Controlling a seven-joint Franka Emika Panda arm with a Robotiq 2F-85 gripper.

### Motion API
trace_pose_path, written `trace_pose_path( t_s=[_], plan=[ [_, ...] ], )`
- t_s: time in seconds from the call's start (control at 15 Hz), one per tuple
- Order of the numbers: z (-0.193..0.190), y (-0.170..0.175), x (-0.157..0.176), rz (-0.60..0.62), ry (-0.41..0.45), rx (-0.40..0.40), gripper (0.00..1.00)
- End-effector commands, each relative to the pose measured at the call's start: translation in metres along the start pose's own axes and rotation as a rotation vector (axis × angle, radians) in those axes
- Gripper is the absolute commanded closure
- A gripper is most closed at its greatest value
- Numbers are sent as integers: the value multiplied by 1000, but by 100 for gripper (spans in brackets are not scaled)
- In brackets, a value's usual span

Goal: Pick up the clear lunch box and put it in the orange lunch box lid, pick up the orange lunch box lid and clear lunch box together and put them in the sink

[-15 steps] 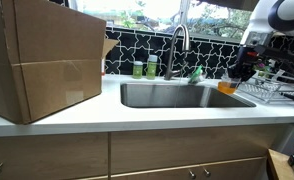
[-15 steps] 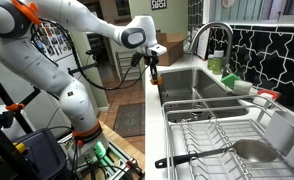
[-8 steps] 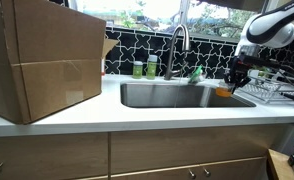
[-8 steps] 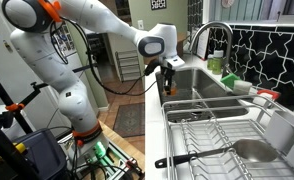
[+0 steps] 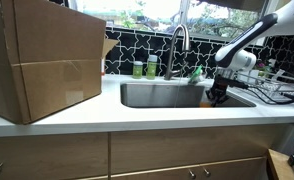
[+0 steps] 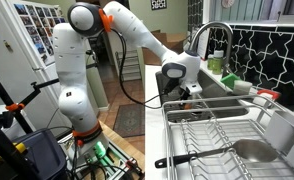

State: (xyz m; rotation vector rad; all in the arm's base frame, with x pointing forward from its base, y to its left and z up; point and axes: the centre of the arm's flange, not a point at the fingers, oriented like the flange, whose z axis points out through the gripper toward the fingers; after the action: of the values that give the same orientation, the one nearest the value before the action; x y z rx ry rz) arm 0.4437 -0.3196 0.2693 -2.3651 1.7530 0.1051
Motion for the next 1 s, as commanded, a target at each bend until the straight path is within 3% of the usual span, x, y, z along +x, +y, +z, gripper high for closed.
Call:
trace_pose_path(
  t_s=[0.0,0.2,0.47,0.53,0.8,0.87,0.93],
  plan=[
    [37,-36,35,52,-14,-6,98],
    [61,-48,47,91,4,-37,98],
    [101,-54,49,112,-40,-86,98],
    [83,-45,39,83,-19,-78,91],
    [100,-48,42,88,-27,-98,91],
    [106,-50,42,113,4,-103,98],
    [115,-53,42,114,-3,-98,98]
  ],
)
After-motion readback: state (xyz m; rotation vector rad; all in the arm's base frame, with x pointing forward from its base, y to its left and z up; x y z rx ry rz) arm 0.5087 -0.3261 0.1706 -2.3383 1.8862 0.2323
